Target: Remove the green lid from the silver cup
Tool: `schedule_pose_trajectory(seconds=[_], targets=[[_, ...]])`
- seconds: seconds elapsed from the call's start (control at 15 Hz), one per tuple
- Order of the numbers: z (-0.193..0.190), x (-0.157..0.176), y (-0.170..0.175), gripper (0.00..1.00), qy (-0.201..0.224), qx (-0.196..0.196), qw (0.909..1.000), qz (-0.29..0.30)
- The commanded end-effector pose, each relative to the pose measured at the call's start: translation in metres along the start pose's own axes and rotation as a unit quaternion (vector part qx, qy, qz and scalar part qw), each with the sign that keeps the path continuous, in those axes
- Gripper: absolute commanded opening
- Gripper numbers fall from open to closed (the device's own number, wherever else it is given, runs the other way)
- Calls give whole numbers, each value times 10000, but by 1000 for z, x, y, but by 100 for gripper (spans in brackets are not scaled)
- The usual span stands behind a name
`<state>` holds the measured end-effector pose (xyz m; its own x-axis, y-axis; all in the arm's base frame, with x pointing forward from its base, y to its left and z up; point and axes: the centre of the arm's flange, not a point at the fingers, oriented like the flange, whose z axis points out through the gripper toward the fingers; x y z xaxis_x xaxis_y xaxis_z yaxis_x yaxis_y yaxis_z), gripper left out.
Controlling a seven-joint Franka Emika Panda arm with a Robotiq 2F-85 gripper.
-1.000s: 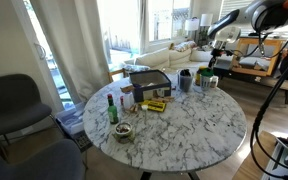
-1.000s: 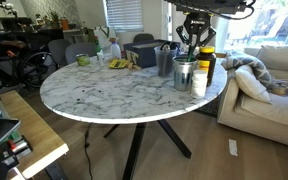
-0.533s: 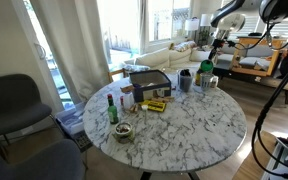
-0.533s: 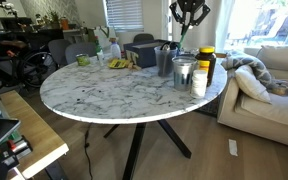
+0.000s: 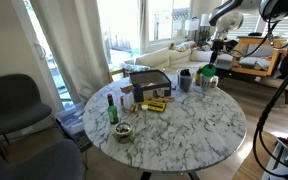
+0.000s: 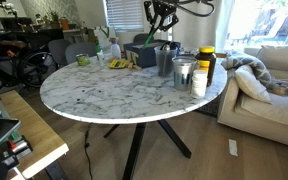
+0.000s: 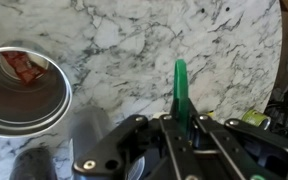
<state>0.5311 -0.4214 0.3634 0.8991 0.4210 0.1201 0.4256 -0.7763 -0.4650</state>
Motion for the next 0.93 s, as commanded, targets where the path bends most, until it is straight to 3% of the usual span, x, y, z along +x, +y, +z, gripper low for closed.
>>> schedule_pose_trajectory(seconds=[0.0, 0.47, 0.53, 0.67, 0.87], targets=[[15, 9, 26, 2, -63, 253, 9996, 79], [54, 10, 55, 2, -466, 204, 9971, 569], [56, 10, 57, 31, -497, 168, 9966, 643], [56, 10, 60, 37, -521, 119, 9957, 755], [53, 9, 62, 61, -589, 58, 9945, 870]])
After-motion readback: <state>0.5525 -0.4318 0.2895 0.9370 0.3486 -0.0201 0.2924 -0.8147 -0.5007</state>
